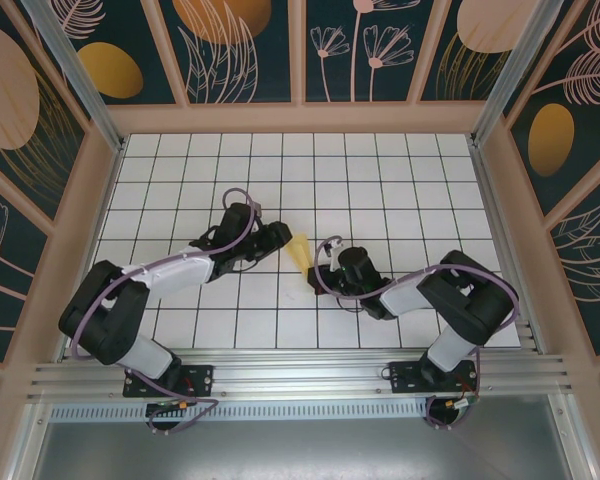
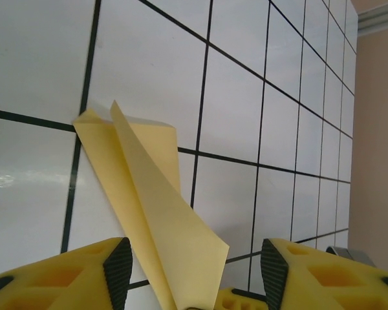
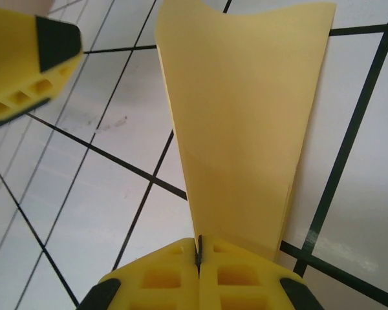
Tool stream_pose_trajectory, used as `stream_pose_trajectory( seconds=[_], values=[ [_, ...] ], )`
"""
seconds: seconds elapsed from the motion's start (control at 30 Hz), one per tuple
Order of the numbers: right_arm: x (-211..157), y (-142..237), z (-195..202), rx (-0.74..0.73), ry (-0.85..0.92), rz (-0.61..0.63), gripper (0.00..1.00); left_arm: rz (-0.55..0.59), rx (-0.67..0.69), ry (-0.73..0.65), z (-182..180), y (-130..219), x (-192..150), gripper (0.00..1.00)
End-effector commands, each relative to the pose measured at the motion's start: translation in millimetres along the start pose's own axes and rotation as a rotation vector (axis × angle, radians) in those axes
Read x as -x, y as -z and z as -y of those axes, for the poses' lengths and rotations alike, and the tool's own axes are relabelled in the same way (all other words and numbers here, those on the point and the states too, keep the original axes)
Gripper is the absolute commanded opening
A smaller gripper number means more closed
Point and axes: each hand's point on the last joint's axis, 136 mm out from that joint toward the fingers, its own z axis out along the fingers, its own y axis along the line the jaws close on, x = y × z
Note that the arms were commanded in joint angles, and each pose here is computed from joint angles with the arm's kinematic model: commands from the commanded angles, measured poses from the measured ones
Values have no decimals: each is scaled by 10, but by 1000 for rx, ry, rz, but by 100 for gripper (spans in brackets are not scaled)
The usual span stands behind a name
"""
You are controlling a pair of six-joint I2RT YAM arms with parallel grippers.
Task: Fold a paper plane with a square sheet of paper (pick it up from the middle)
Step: Fold the wing for the fifth time at the center of the table.
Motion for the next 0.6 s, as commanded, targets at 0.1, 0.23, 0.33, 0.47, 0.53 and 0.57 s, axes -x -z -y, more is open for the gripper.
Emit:
stream_pose_trajectory(
  seconds=[0.1, 0.23, 0.33, 0.47, 0.53, 0.57],
  values=[
    [-6, -1, -73, 126, -162, -40, 0, -101, -143, -29, 134, -108, -204, 54],
    [-71, -41, 6, 118, -228, -73, 0, -133, -177, -34, 160, -158, -260, 54],
    [-97, -38, 77, 103, -280, -73, 0, -161, -209, -39, 199, -195, -300, 54],
    [-140, -54, 142, 82, -335, -89, 0, -190, -229, -42, 205, -240, -350, 54],
    [-159, -55, 160, 76, -363, -94, 0, -202, -241, -45, 216, -261, -377, 54],
    [-170, -53, 176, 71, -374, -96, 0, -208, -252, -50, 233, -263, -388, 54]
  ],
)
